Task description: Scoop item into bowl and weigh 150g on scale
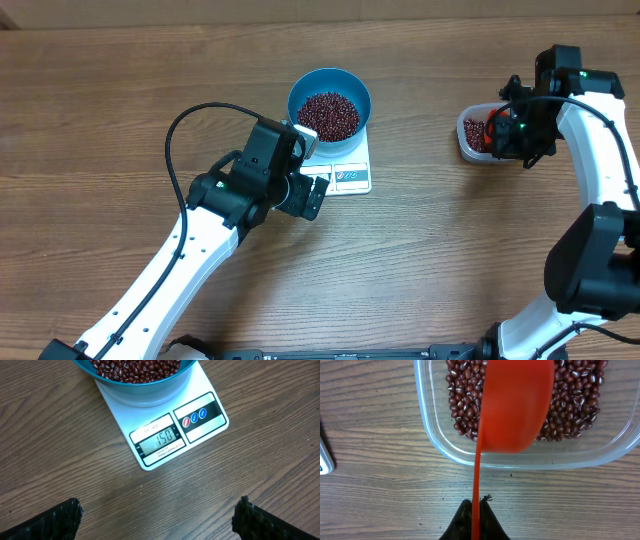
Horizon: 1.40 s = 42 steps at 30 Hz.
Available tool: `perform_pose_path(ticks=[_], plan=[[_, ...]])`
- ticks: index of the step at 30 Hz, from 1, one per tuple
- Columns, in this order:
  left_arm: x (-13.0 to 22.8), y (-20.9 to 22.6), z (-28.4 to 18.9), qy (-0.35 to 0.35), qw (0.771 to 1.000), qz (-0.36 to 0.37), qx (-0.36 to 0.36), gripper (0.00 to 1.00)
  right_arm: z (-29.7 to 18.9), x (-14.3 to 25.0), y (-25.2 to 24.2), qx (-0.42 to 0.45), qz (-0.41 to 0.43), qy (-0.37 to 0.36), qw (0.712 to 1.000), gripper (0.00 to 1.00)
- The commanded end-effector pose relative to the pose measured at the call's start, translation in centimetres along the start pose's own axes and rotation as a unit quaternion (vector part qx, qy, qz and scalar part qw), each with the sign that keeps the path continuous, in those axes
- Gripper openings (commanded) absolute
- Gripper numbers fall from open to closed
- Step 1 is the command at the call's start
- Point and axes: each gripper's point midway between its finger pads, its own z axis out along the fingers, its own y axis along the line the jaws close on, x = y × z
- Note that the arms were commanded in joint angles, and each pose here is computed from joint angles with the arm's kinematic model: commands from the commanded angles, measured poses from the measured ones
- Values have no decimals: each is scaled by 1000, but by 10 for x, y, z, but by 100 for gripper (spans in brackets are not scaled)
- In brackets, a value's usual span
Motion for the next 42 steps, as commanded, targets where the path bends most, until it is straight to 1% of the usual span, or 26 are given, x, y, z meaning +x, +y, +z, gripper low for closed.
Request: perform_pose_path(ticks=[1,9,18,24,28,36,42], plan=[[2,-2,1,2,1000,15,0,100,12,2,-1,-6,-9,15,1000,4],[2,-2,1,2,1000,15,0,100,32,4,-2,-12,-7,41,999,4],[2,-2,1,2,1000,15,0,100,32,1,6,-38,-20,32,999,4],[2,-2,1,2,1000,15,0,100,37,5,6,-40,-18,45,998,4],[2,-2,1,2,1000,15,0,100,40,8,13,-59,-31,54,996,4],[2,-2,1,2,1000,14,0,100,37,5,23,-91,-40,44,994,4],[2,-2,1,2,1000,15,0,100,28,-1,13,-91,-18,33,995,4]])
